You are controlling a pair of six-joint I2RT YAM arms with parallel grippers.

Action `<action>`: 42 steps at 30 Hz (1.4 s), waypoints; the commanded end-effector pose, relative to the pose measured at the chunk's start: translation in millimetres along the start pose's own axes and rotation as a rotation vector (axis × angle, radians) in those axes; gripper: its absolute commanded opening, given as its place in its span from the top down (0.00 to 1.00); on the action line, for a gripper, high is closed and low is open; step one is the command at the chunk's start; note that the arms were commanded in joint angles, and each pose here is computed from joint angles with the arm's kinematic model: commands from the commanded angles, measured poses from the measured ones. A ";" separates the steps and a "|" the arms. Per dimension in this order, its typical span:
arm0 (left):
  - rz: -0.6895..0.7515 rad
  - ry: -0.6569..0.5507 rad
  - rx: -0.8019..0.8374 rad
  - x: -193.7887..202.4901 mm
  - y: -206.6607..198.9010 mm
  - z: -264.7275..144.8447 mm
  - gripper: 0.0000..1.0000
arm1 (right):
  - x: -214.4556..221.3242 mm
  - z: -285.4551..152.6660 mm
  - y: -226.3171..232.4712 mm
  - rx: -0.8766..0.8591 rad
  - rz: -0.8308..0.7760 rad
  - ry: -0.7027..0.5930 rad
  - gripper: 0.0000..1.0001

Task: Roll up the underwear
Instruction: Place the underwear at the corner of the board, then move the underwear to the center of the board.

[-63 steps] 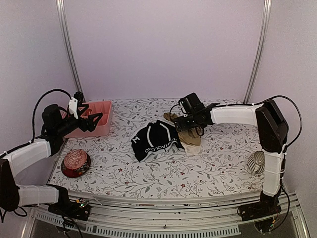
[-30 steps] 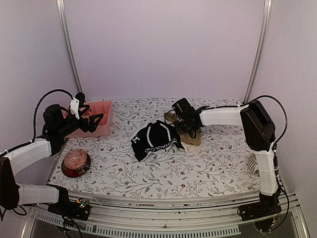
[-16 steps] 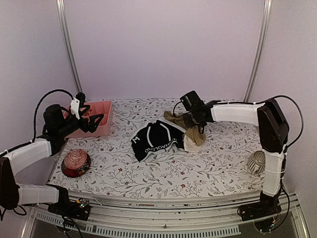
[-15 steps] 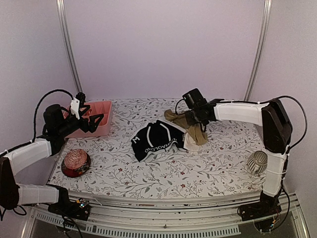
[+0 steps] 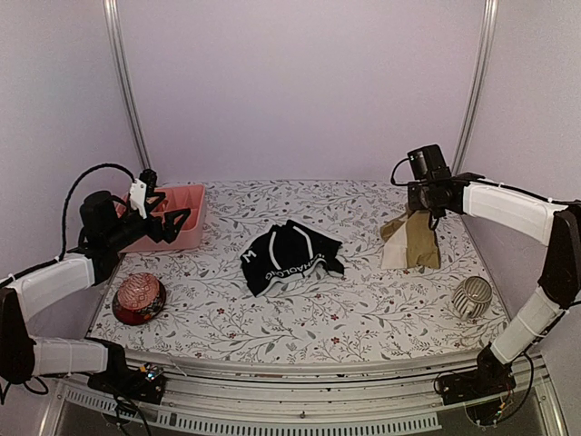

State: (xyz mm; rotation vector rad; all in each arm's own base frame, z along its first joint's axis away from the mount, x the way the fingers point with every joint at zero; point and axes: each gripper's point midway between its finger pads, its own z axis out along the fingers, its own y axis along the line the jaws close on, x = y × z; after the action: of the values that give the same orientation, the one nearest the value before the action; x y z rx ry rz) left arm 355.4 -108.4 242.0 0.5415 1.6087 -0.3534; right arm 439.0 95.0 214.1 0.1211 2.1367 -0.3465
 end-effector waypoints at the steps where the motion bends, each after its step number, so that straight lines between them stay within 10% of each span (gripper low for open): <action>1: 0.012 0.008 0.009 -2.9 -1.9 3.6 0.01 | 3.6 -2.1 -26.7 0.040 0.028 0.006 0.99; 7: 0.013 0.025 0.026 1.0 -4.4 6.4 0.02 | 29.2 14.3 -6.8 -0.020 -0.023 0.100 0.94; 21: 0.014 0.100 0.109 17.1 -19.8 20.4 0.01 | 41.7 -32.0 65.0 -0.245 -0.090 0.003 0.04; 42: 0.001 0.521 0.201 117.4 -75.1 108.3 0.02 | 71.3 -69.1 126.9 -0.588 -0.142 -0.009 0.01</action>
State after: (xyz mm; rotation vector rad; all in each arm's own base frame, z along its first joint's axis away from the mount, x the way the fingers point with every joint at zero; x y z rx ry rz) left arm 399.9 -201.3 136.1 0.7796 1.9717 -0.4645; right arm 379.3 230.4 161.8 -0.3628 2.1758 0.1678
